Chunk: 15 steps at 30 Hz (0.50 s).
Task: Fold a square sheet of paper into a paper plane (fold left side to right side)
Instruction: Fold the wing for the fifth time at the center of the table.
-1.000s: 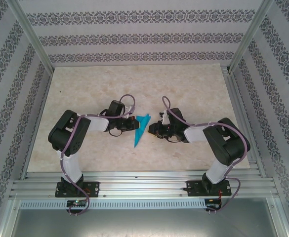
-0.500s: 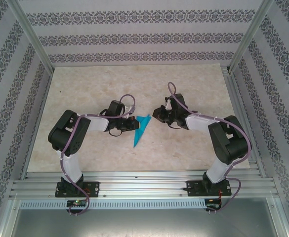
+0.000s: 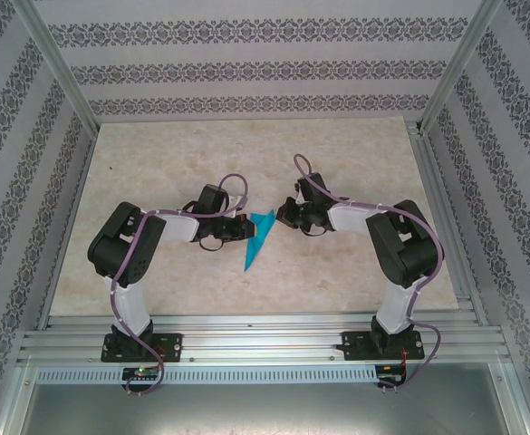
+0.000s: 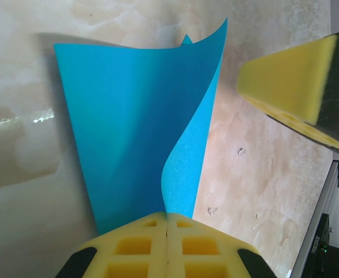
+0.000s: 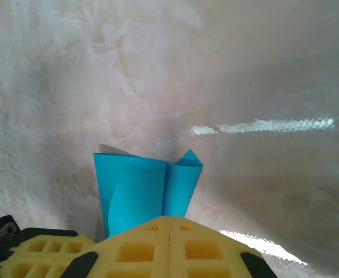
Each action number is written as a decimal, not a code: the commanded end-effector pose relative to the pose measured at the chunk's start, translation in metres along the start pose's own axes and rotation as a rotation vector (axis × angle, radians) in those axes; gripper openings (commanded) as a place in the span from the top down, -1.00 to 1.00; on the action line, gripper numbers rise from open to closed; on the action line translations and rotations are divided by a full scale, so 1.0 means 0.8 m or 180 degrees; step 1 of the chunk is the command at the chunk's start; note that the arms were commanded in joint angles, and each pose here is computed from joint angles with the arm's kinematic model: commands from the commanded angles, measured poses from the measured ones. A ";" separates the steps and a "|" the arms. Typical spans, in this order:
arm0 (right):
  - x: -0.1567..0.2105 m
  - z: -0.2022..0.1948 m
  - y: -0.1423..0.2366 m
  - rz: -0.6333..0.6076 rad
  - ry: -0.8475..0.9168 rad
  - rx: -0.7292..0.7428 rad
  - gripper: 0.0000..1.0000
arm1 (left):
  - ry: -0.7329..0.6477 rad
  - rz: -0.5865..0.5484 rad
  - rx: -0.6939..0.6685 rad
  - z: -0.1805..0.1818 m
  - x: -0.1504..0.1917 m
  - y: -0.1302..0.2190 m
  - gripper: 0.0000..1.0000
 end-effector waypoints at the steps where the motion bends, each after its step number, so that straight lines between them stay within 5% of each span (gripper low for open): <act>1: -0.007 0.006 -0.008 -0.0043 0.0102 0.0047 0.96 | -0.0122 -0.0135 0.0053 -0.008 -0.012 0.011 1.00; 15: -0.004 0.005 -0.027 0.0044 0.0151 0.0171 0.97 | -0.0128 -0.0140 0.0053 -0.010 -0.014 0.012 1.00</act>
Point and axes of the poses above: each hand's point on the last joint's axis, 136 mm out from that joint toward the fingers, its own y axis back along the fingers, its own z axis along the line the jaws close on, x = y × z, the point moved 1 cm from there along y, back along the fingers, and after that the axes turned 2 degrees about -y, right-handed, at the moved point
